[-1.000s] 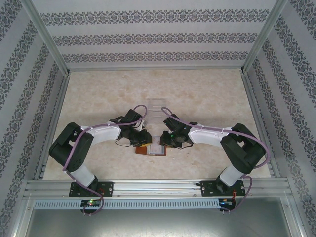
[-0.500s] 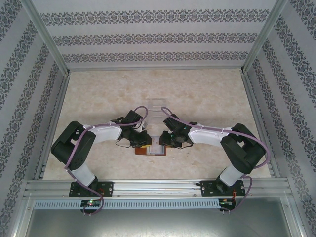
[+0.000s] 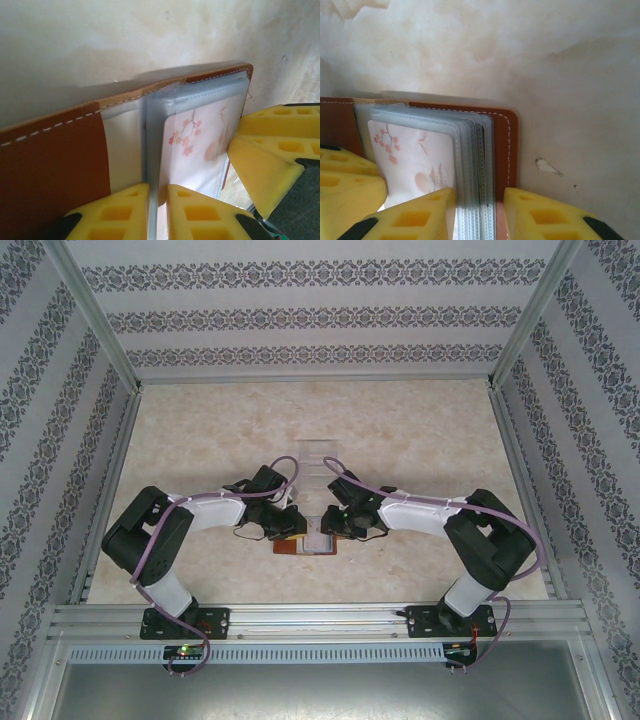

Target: Take the credit cards out of the card holder

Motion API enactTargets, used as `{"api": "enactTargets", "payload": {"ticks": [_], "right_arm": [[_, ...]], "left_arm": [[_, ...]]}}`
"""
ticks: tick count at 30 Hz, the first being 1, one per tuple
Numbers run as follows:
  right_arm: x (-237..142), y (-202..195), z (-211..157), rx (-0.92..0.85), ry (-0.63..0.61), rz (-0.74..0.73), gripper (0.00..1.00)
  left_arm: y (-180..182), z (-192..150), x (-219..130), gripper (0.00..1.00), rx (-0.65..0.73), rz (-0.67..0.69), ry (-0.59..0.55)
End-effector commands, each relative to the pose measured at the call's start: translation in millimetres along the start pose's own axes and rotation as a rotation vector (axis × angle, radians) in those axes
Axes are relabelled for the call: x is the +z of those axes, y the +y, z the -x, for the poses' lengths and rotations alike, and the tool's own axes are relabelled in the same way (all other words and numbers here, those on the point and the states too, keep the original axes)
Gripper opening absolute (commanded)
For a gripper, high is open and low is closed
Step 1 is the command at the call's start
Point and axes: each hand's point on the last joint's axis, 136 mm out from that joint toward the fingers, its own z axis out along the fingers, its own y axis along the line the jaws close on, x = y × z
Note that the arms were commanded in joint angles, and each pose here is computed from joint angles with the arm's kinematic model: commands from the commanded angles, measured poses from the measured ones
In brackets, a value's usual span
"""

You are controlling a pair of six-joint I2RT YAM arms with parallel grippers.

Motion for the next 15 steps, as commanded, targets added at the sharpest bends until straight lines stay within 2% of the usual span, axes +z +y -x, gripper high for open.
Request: {"api": "enactTargets", "payload": {"ticks": [1, 6, 15], "right_arm": [[11, -22, -9, -0.001, 0.029, -0.093, 0.32], [10, -23, -9, 0.000, 0.024, -0.094, 0.32], [9, -24, -9, 0.002, 0.028, -0.098, 0.34]], "left_arm": [[16, -6, -2, 0.16, -0.027, 0.055, 0.006], [28, -9, -7, 0.15, -0.018, 0.130, 0.008], [27, -9, -11, 0.15, -0.013, 0.141, -0.002]]}}
